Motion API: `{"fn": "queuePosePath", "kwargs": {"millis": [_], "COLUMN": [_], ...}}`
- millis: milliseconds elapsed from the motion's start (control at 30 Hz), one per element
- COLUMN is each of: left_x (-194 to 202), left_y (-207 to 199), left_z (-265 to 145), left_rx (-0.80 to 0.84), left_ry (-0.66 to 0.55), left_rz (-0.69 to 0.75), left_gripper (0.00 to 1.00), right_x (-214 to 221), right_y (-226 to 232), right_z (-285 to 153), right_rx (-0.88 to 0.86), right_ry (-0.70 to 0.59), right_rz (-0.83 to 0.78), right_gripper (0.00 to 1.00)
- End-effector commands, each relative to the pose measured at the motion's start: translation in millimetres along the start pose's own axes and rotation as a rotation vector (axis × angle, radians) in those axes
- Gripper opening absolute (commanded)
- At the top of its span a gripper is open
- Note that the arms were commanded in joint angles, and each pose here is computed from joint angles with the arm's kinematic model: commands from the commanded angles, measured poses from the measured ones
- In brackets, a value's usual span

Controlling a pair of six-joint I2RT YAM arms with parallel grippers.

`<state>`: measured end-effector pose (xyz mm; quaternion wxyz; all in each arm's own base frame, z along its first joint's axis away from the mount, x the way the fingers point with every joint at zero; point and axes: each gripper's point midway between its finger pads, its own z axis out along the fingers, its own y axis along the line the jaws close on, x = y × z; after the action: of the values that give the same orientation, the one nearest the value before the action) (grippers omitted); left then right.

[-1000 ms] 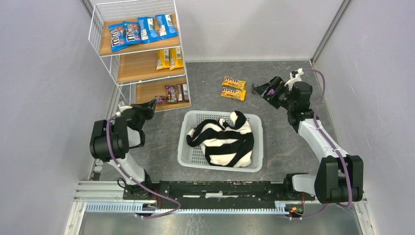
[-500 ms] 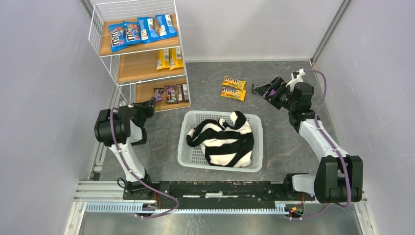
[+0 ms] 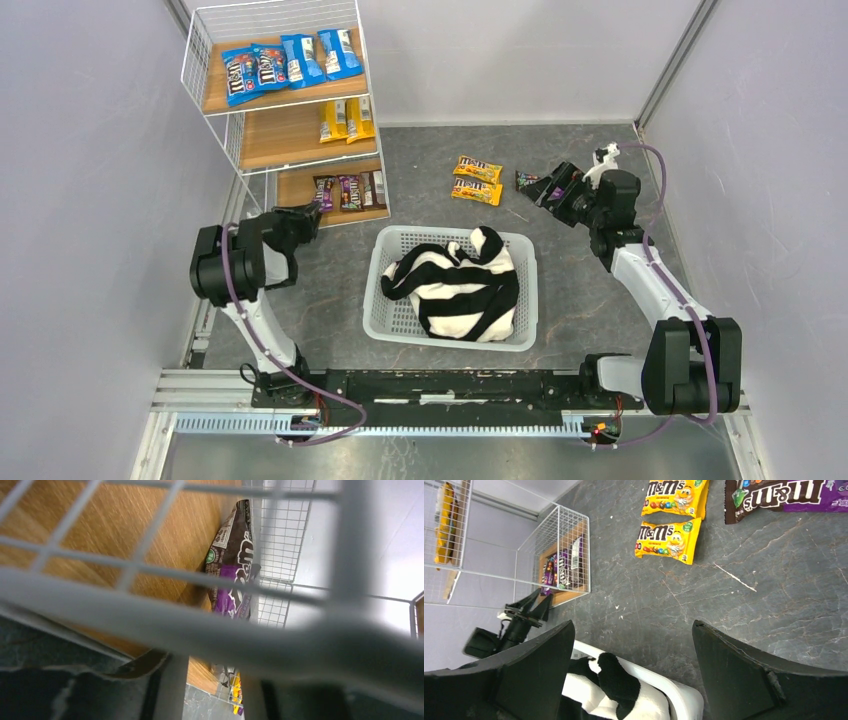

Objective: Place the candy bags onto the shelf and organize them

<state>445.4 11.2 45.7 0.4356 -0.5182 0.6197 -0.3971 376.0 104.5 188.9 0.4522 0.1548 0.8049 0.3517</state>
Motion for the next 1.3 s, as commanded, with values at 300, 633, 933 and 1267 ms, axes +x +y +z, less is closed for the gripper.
{"fn": "queuePosePath", "kwargs": {"millis": [300,633,933,1267], "left_x": [-9,37,111,132], "left_y": [3,-26,-70,-126], "left_z": [-43,-107,-166,-205], "left_rx": [-0.319,-0.178,0.019,0.215], "left_ry": [0.005,0.163,0.323,0.437], "left_rz": [0.159,0.265,0.606,0.665], "left_gripper": [0.61,0.63,0.78,0.77], "right_x": [8,-12,-44,-68], "right_y": [-30,-84,-146,-181], "right_z": [-1,39,87,122], "right_rx": [0.1,0.224,0.318,0.298], "right_ry": [-0.003,0.042,0.038,0.027], "right_rz": [-0.077,-0.098,-0.008,0.031], "right_gripper": [0.95,0.97,0.98,0.92]}}
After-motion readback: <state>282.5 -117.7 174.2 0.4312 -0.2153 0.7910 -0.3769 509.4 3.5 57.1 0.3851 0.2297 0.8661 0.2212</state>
